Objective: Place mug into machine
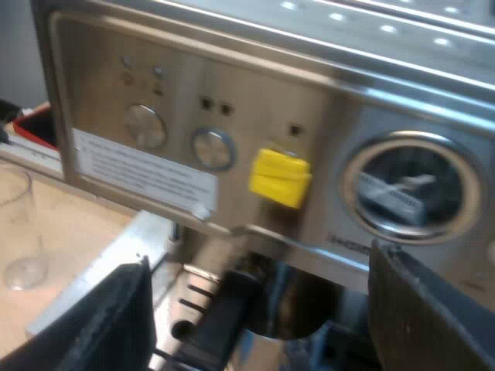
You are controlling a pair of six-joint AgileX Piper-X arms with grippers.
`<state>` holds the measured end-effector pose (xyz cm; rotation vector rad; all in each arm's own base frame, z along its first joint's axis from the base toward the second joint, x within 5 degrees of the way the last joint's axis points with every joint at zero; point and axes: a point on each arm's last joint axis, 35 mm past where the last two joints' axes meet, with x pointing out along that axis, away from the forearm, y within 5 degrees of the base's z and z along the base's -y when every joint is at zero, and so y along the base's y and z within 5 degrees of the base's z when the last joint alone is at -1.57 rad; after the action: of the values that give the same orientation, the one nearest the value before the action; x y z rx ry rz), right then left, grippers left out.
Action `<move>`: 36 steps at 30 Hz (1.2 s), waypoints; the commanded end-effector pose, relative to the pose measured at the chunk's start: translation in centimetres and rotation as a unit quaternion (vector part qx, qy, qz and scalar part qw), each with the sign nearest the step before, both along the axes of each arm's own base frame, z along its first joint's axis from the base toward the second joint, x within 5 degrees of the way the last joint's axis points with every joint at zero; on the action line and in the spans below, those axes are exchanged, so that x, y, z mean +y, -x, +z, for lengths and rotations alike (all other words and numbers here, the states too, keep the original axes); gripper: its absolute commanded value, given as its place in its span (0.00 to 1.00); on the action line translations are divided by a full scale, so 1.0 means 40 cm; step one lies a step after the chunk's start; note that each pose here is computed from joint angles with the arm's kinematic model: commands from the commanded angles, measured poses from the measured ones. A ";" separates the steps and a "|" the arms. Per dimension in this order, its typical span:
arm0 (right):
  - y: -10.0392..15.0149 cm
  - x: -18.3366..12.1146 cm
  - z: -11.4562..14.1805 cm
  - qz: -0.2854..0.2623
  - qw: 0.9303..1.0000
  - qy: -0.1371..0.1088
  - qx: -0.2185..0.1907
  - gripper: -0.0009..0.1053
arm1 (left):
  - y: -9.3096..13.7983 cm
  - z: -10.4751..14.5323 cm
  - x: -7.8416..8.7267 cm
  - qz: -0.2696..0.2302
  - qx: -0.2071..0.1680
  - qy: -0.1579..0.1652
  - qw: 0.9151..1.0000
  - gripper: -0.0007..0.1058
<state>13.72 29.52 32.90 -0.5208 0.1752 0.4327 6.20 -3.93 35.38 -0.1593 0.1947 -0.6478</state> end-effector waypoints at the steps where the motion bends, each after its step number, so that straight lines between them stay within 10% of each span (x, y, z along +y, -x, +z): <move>1: 0.013 -0.033 0.044 0.013 1.000 -0.001 0.000 0.59 | -0.010 0.046 0.005 0.054 -0.021 0.015 0.998 0.65; 11: -0.046 -0.221 0.132 -0.007 0.999 -0.013 0.035 0.59 | -0.105 0.226 -0.017 0.109 0.011 0.029 0.994 0.65; 19: -0.081 -0.444 0.171 -0.081 0.991 -0.047 0.096 0.59 | -0.185 0.257 0.043 0.203 0.045 0.021 0.978 0.65; 30: -0.088 -0.725 0.185 -0.209 0.961 -0.124 0.134 0.59 | -0.146 0.231 0.094 0.314 0.073 -0.048 0.945 0.65; 36: -0.037 -0.764 0.185 -0.235 0.957 -0.126 0.113 0.59 | -0.090 0.235 0.098 0.330 0.066 -0.050 0.940 0.65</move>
<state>16.11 -1.21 39.91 -0.1473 0.4806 0.0205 10.65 -0.08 44.39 -0.1579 0.3067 0.0279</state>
